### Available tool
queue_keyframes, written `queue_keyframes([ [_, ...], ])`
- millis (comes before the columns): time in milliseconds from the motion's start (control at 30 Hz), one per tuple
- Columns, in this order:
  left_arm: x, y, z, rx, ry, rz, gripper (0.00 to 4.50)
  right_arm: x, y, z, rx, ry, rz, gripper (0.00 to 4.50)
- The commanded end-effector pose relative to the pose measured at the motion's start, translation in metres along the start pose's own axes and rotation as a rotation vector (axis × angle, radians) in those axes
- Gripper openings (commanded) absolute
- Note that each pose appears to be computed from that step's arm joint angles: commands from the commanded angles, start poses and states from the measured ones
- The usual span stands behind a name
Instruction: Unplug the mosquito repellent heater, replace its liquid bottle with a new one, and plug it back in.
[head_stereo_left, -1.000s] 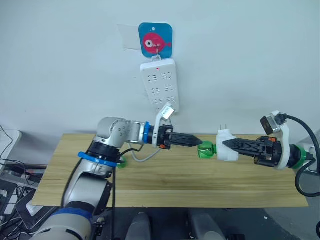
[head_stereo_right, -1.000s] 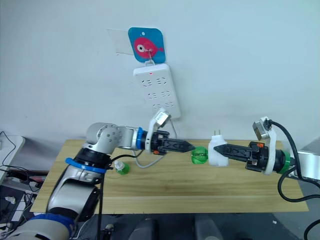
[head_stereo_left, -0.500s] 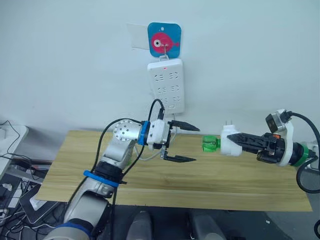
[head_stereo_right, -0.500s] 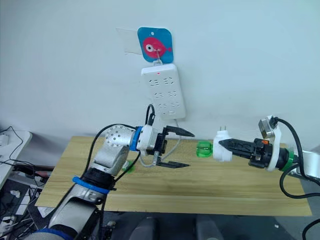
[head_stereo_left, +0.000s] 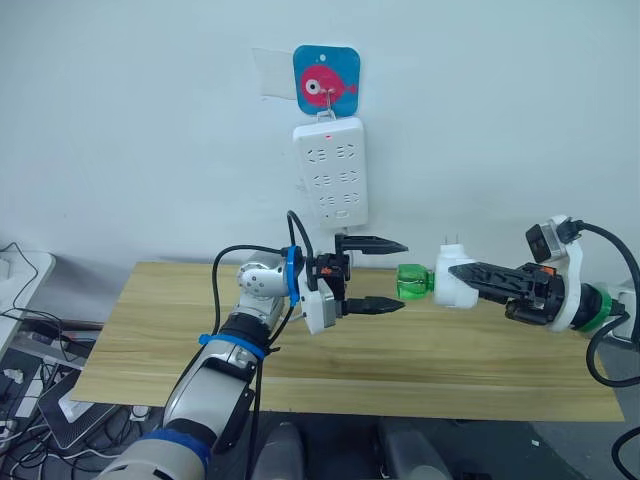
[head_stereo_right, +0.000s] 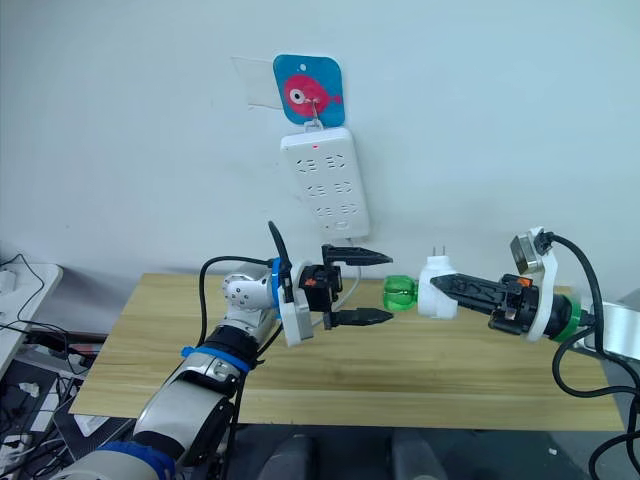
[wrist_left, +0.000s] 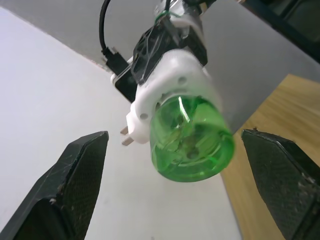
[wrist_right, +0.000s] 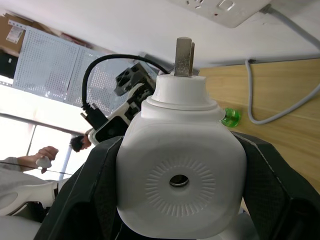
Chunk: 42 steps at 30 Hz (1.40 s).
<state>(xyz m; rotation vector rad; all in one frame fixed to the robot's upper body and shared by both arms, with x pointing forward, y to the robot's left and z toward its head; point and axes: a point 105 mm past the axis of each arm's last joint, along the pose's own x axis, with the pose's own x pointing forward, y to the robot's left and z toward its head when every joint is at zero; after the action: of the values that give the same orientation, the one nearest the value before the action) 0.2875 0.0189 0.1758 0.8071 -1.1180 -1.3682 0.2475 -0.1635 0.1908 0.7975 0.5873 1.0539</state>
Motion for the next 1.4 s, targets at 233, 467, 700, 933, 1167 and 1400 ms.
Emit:
queue_keyframes([
  [233, 0.010, 0.006, 0.007, 0.074, -0.046, 0.044, 4.47, 0.001, 0.015, 0.004, -0.047, -0.016, 0.056, 2.95],
  [467, 0.014, 0.003, 0.011, 0.087, -0.073, 0.023, 3.55, 0.002, 0.014, 0.004, -0.040, -0.014, 0.054, 2.95],
  [700, 0.012, 0.000, 0.010, 0.067, -0.068, 0.010, 2.22, 0.001, 0.013, 0.004, -0.035, -0.012, 0.053, 2.95],
  [933, 0.018, 0.010, -0.002, -0.456, -0.072, 0.090, 2.22, -0.001, 0.012, 0.004, -0.033, -0.005, 0.043, 2.95],
  [1167, 0.018, 0.012, -0.004, -1.510, -0.046, 0.062, 2.22, -0.003, 0.012, 0.001, -0.039, 0.021, 0.022, 2.95],
  [1400, 0.000, -0.002, -0.016, -2.333, 0.068, 0.036, 2.22, 0.002, 0.010, -0.006, -0.048, 0.042, -0.011, 2.95],
])
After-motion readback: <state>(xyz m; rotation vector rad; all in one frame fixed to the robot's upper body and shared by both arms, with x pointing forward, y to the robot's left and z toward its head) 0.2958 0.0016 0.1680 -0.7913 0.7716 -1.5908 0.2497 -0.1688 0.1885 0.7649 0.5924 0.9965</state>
